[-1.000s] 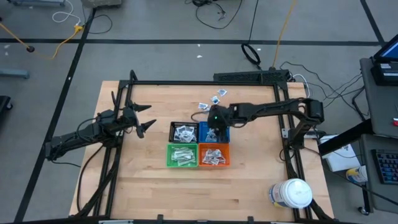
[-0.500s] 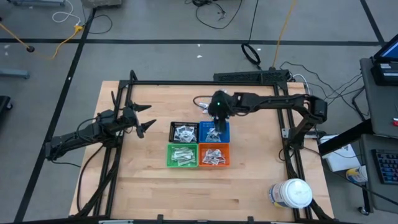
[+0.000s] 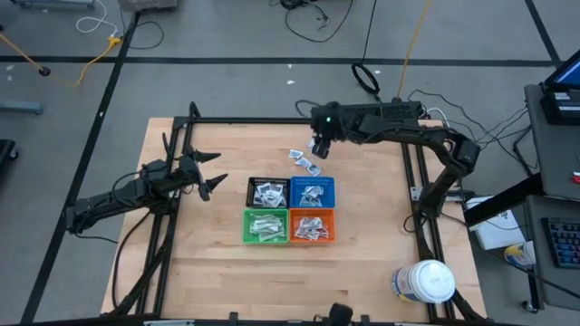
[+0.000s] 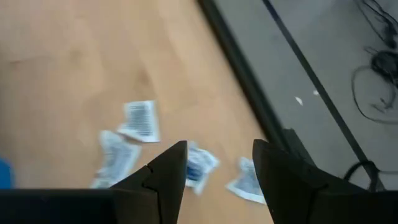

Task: Pick & Place First Aid Supplies
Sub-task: Put the alcohol pad into the blue bin

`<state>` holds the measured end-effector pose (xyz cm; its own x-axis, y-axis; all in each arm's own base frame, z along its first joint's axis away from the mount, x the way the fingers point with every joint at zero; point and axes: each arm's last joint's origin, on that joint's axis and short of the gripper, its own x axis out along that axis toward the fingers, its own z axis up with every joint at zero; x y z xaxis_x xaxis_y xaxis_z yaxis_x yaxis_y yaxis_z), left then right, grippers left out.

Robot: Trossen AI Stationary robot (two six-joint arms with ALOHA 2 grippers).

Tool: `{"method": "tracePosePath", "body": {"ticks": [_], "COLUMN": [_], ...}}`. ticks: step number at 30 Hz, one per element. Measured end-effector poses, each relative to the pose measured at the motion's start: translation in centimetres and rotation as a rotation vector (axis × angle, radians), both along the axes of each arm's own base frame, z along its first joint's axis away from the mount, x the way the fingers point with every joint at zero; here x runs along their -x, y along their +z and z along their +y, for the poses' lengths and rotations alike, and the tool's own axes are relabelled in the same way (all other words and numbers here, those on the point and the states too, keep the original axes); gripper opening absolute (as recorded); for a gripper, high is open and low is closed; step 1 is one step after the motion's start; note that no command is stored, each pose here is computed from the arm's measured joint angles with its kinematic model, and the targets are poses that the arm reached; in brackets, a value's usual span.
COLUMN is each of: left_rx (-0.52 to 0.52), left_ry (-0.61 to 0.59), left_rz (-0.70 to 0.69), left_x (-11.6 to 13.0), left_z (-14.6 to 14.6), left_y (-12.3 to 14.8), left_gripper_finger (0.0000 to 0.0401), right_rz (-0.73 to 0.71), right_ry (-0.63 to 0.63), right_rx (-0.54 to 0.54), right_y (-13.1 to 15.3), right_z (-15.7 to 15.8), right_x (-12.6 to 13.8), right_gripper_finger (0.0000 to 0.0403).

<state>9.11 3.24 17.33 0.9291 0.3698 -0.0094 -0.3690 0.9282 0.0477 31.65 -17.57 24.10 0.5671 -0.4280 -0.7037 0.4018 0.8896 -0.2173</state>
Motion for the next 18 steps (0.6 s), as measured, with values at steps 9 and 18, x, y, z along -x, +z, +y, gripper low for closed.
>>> {"method": "tracePosePath", "body": {"ticks": [9, 18], "left_rx": [0.0, 0.0], "left_ry": [0.0, 0.0], "left_rz": [0.0, 0.0], "left_x": [0.0, 0.0], "left_z": [0.0, 0.0], "left_y": [0.0, 0.0], "left_gripper_finger": [0.0365, 0.0365], "right_rz": [0.03, 0.132], "right_ry": [-0.098, -0.096], "right_rx": [-0.153, -0.318], "right_y": [-4.0, -9.4], "right_z": [-3.2, -3.8], "right_x": [0.3, -0.6], "right_gripper_finger": [0.0178, 0.0178]}}
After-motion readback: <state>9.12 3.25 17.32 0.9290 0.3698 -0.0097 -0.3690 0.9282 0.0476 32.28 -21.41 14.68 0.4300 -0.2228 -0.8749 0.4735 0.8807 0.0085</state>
